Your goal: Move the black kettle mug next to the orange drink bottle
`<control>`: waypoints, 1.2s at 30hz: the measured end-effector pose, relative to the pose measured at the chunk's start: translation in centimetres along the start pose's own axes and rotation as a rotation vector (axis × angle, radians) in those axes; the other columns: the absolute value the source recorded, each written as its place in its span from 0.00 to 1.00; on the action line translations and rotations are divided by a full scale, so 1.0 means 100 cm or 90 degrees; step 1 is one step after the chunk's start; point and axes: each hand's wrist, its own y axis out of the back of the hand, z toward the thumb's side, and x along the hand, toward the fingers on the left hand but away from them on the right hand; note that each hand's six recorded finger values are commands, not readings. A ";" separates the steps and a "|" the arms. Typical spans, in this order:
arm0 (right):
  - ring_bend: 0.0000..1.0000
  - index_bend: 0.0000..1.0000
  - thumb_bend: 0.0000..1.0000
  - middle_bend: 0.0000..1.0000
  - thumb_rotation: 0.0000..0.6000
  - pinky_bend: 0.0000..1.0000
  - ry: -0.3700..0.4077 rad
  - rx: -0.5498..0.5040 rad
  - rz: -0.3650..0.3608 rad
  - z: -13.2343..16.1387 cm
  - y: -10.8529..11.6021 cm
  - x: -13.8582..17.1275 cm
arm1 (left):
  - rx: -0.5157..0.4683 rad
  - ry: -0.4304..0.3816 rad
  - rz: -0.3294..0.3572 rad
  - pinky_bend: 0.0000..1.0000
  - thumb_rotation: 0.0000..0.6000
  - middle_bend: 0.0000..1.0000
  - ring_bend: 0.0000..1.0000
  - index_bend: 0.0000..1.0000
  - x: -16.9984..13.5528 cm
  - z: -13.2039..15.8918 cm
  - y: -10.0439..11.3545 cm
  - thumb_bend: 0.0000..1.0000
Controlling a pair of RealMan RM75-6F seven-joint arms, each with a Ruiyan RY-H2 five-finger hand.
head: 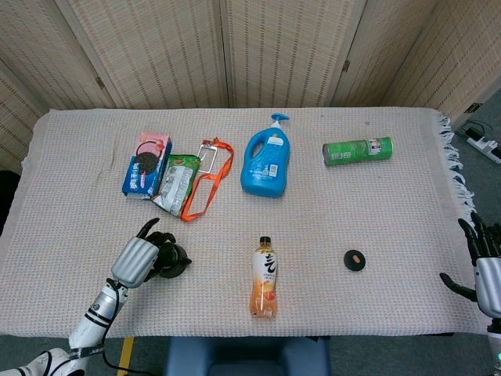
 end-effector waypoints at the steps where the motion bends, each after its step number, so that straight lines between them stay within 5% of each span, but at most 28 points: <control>1: 0.16 0.06 0.16 0.04 1.00 0.00 0.000 0.000 0.000 0.000 0.000 0.000 | -0.003 -0.001 0.001 0.10 1.00 0.35 0.35 0.69 0.001 0.000 0.001 0.62; 17: 0.16 0.06 0.16 0.04 1.00 0.00 0.000 -0.007 -0.004 -0.002 0.000 0.005 | -0.030 -0.056 0.024 0.10 1.00 0.37 0.37 0.72 0.027 0.017 0.032 0.63; 36: 0.16 0.06 0.16 0.04 1.00 0.00 0.002 -0.009 -0.002 -0.004 -0.001 0.013 | -0.017 -0.162 0.027 0.10 1.00 0.38 0.37 0.71 0.102 0.089 0.058 0.63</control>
